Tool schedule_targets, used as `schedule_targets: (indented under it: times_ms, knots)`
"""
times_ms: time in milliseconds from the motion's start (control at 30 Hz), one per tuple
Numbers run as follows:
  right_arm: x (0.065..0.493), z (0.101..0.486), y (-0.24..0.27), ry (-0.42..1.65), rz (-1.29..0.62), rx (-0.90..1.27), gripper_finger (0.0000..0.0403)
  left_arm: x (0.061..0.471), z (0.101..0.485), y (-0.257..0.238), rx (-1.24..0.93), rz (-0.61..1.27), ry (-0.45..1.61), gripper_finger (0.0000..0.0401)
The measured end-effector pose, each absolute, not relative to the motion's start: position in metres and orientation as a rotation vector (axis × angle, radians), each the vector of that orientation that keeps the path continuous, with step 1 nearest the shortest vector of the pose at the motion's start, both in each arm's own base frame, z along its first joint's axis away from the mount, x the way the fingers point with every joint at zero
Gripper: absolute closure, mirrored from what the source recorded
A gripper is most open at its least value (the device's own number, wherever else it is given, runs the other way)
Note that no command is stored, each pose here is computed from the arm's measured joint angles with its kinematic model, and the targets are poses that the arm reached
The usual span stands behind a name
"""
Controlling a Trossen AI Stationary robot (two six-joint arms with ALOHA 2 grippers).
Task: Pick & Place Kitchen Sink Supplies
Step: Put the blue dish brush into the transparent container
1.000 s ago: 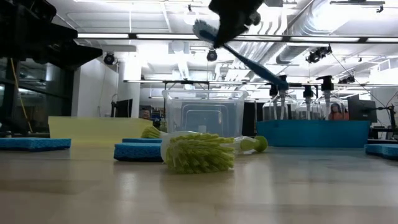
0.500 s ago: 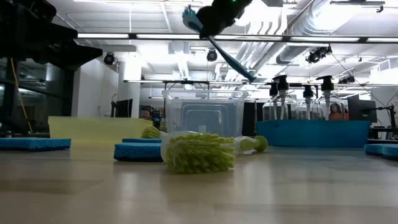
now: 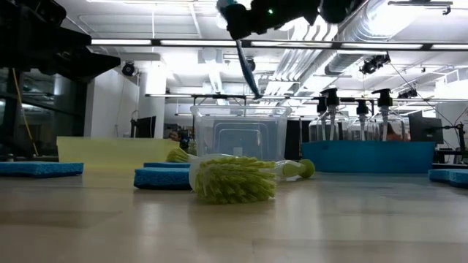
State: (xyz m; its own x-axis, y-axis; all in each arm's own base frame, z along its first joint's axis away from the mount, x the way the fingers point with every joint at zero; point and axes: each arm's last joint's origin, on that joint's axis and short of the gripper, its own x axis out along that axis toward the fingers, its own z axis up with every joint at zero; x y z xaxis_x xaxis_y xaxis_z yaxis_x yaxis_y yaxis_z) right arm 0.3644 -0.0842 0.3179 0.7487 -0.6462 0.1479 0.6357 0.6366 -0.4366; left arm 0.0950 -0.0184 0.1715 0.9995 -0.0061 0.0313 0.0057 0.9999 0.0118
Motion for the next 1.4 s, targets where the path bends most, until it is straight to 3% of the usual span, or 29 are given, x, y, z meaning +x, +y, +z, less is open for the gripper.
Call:
schedule_targets:
  times_ms: [133, 333, 933, 1400]
  knots:
    - [0.351, 0.307, -0.099, -0.144, -0.762, -0.380, 0.0338, 0.095, 0.172, -0.018, 0.012, -0.006, -0.031, 0.0019]
    - [0.343, 0.288, -0.125, -0.222, -0.763, -0.213, 0.0335, 0.095, 0.171, -0.018, 0.012, -0.006, -0.031, 0.0019]
    - [0.347, 0.238, -0.156, -0.088, -1.154, -0.004, 0.0335, 0.095, 0.171, -0.018, 0.012, -0.006, -0.031, 0.0019]
    - [0.333, 0.218, -0.184, 0.030, -1.210, 0.130, 0.0330, 0.095, 0.171, -0.018, 0.012, -0.006, -0.031, 0.0019]
